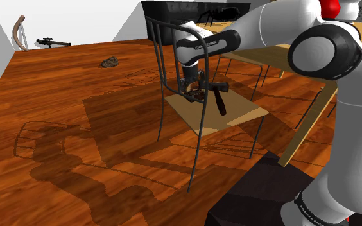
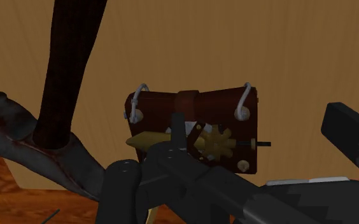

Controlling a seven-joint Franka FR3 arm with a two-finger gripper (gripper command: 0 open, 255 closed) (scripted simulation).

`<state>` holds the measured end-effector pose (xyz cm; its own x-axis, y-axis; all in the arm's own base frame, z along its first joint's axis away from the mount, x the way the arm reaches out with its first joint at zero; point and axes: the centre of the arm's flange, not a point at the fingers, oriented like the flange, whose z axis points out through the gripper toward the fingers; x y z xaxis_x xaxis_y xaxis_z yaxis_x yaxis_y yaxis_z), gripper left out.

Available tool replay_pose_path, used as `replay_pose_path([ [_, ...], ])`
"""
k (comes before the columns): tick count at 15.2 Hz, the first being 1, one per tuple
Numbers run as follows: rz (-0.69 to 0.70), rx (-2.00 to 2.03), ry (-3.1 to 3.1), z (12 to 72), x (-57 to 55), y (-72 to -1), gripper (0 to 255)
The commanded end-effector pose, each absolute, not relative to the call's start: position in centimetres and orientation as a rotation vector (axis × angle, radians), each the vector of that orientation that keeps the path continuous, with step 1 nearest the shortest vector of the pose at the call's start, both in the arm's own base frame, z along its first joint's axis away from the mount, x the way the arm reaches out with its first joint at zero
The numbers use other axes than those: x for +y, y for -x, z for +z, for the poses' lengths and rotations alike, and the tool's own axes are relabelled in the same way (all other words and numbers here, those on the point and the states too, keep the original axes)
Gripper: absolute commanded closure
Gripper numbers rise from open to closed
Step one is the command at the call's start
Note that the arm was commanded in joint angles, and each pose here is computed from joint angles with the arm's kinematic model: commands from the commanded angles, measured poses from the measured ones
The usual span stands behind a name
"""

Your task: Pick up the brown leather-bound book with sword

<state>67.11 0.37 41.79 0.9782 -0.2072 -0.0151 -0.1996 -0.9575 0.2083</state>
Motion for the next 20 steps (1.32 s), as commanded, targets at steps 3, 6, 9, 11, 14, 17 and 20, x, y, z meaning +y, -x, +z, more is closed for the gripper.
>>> replay_pose_path([
  [3,-0.054,-0.304,-2.918,39.7,0.4,-67.2,0],
  [6,-0.054,-0.304,-2.918,38.9,0.4,-67.2,0],
  [9,-0.054,-0.304,-2.918,38.8,0.3,-67.1,255],
  [11,-0.054,-0.304,-2.918,38.8,0.3,-67.1,255],
  [14,-0.054,-0.304,-2.918,38.8,0.3,-67.1,255],
  [17,-0.054,-0.304,-2.918,39.4,0.4,-67.2,255],
  [20,-0.054,-0.304,-2.918,41.0,0.4,-67.2,255],
])
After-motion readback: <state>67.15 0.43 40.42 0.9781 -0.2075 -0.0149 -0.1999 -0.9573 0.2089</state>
